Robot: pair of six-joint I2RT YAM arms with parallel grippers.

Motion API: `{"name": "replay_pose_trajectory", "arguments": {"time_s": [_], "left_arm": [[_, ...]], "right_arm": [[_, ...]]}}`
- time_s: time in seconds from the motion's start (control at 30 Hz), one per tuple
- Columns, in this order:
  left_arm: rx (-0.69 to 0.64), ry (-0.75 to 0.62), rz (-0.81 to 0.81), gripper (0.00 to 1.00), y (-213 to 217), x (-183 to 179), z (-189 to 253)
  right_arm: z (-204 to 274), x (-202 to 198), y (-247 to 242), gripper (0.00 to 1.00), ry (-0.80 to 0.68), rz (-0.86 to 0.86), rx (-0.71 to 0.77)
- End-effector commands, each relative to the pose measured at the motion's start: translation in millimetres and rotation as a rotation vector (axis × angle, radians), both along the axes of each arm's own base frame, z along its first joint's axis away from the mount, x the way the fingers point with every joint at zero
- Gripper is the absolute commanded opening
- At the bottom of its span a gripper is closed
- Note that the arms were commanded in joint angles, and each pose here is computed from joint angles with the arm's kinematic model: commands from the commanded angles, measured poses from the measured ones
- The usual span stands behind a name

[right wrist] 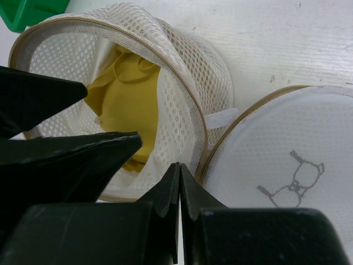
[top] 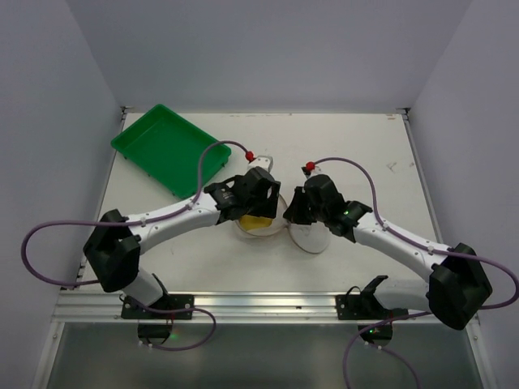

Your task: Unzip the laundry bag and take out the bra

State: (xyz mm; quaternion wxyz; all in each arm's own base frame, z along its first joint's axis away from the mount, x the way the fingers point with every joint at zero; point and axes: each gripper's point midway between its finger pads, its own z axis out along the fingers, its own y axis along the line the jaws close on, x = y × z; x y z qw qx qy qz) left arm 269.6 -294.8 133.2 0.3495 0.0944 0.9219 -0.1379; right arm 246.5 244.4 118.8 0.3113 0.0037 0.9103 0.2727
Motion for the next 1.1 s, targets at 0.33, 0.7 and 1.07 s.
{"name": "replay_pose_trajectory", "arguments": {"time_s": [0.33,0.7,1.07], "left_arm": [[0.062,0.114,-0.047,0.84,-14,-5,-64],[-0.035,0.048,-0.026,0.0,-13,-6,-28],[-0.419,-0.156,-0.272,0.0,-18,-38,130]], "right_arm": [[20,1,4,0.0,-0.075,0.038,-0.005],[12,0,-10,0.0,-0.08,0.004,-0.056],[-5,0,-28,0.0,-0.063,-0.039,-0.142]]}}
